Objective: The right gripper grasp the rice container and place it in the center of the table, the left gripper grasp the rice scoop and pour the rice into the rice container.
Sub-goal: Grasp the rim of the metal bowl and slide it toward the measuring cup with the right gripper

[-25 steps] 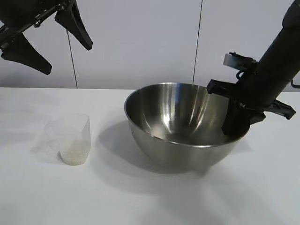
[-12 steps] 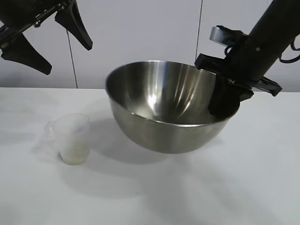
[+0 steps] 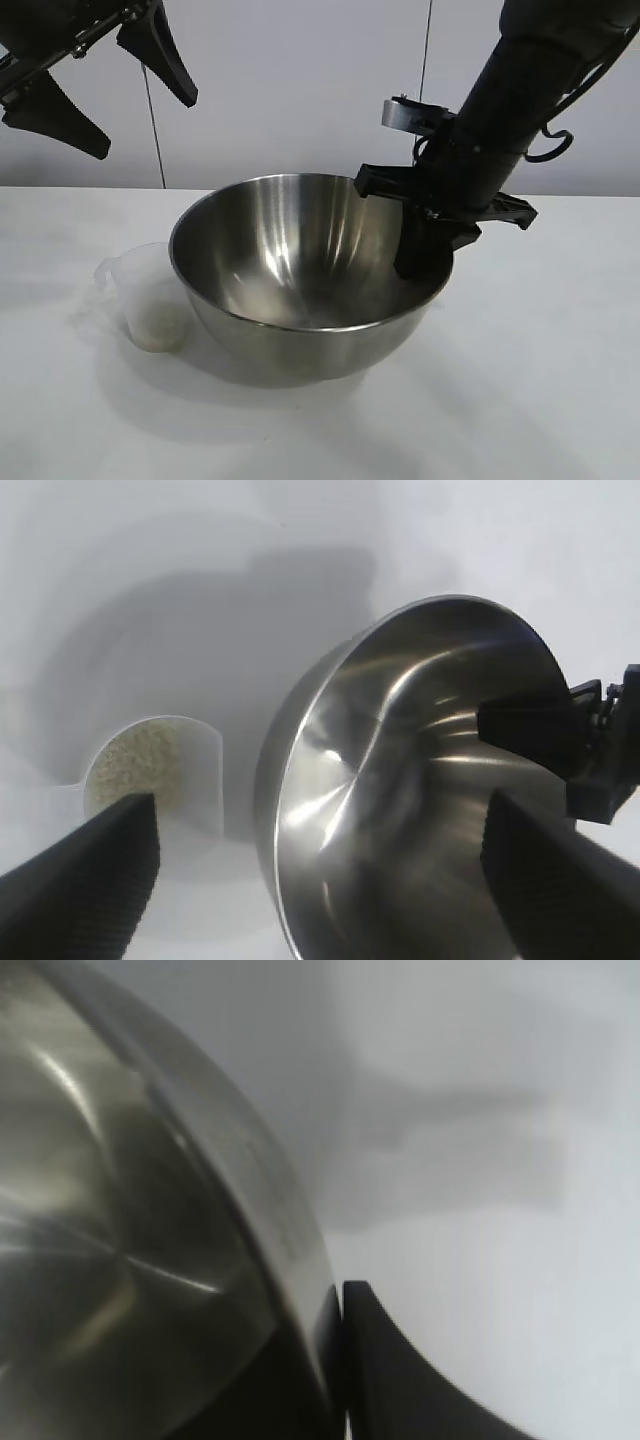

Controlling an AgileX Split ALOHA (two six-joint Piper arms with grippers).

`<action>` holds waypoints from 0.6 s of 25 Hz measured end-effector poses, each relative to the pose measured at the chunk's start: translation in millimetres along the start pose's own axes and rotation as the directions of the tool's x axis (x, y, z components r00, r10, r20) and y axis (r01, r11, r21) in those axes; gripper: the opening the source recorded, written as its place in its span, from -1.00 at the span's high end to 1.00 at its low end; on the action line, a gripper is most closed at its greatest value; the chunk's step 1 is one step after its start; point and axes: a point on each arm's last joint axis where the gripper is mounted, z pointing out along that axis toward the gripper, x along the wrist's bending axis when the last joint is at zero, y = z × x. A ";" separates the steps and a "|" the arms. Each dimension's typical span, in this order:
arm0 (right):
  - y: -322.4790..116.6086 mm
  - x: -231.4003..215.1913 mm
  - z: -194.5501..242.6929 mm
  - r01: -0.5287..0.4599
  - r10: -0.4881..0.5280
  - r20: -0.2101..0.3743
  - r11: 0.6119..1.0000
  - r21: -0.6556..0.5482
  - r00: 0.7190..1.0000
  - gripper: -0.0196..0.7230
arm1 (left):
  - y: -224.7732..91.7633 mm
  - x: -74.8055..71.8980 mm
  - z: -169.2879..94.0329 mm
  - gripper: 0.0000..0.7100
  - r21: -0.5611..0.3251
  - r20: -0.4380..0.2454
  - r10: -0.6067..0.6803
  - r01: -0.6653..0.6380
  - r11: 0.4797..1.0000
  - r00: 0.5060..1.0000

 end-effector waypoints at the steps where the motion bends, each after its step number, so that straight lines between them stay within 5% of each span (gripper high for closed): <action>1: -0.3 0.6 3.9 0.002 -0.002 0.004 1.000 0.009 1.000 0.92 | 0.0 0.0 0.0 -0.78 0.000 0.000 0.000 0.000 1.000 1.000; 11: -0.9 -2.8 7.6 0.026 -0.027 0.050 0.999 0.027 0.998 0.92 | 0.0 0.0 0.0 -0.78 0.000 0.000 0.000 0.000 1.000 1.000; 15: -0.8 -2.6 7.7 0.021 -0.022 0.047 0.999 0.026 0.999 0.78 | 0.0 0.0 0.0 -0.78 0.000 0.000 0.000 0.000 1.000 1.000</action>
